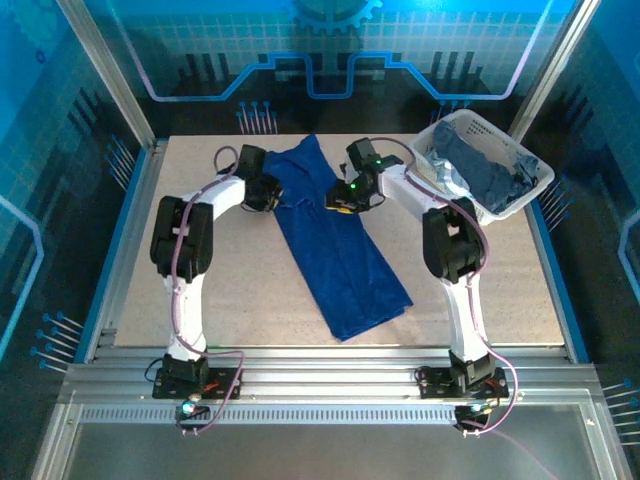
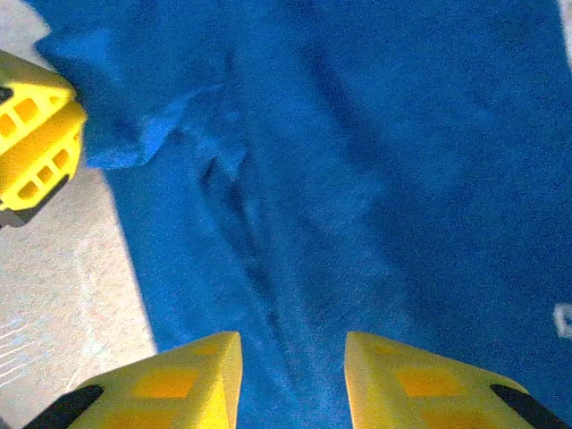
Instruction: Fold and stack the t-shirts
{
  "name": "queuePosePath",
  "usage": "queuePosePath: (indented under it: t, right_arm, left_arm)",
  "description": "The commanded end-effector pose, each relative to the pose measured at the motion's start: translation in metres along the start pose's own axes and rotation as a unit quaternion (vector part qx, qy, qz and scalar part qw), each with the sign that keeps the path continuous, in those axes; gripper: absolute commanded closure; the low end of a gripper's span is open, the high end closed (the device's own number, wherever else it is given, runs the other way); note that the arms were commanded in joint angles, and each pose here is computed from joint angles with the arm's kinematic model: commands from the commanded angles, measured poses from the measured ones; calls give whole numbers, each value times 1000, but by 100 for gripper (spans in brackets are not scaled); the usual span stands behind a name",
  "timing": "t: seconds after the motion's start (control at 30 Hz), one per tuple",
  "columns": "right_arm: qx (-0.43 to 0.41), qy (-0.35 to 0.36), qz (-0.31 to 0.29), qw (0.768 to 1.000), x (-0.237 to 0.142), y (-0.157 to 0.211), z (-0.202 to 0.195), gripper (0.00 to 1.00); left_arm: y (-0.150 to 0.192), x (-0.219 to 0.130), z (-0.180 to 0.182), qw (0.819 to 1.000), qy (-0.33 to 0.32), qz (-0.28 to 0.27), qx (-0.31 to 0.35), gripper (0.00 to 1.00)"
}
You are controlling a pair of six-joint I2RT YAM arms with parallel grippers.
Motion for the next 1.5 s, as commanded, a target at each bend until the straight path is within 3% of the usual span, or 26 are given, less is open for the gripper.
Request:
queuePosePath:
  t: [0.0, 0.27, 0.5, 0.87, 0.97, 1.07, 1.27, 1.37, 1.47]
  right_arm:
    - [18, 25, 37, 999, 18, -4, -29, 64]
    - [143, 74, 50, 986, 16, 13, -78, 66]
    - [207, 70, 23, 975, -3, 35, -92, 65]
    - [216, 115, 5, 969, -4, -7, -113, 66]
    - [216, 117, 3, 969, -10, -12, -111, 65]
    - [209, 103, 2, 973, -14, -11, -97, 64]
    - [168, 67, -41, 983, -47, -15, -57, 55]
    - [155, 51, -69, 984, -78, -15, -43, 51]
    - [148, 45, -80, 985, -102, -1, -37, 48]
  left_arm:
    - [-12, 8, -24, 999, 36, -17, -14, 78]
    - [18, 66, -45, 997, 54, 58, 23, 82]
    - [43, 97, -82, 990, 90, 94, 56, 82]
    - [14, 110, -95, 992, 99, 64, 38, 82]
    - [10, 100, -103, 991, 112, 61, 41, 81]
    - [6, 80, -124, 987, 143, 52, 49, 72]
    - [1, -11, -171, 976, 188, 10, 110, 57]
    - [13, -59, -161, 975, 180, -10, 130, 55]
    - [44, -83, -117, 980, 152, 17, 128, 55]
Point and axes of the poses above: each hand's point on the last joint's axis, 136 mm out from that joint toward the fingers, its own x axis out along the fingers, its own z axis along the line the jaws close on, y = z × x, the point moved 4 cm from there along -x, back along the fingers, and after that the axes turned 8 degrees about x, right-handed, at the moved point
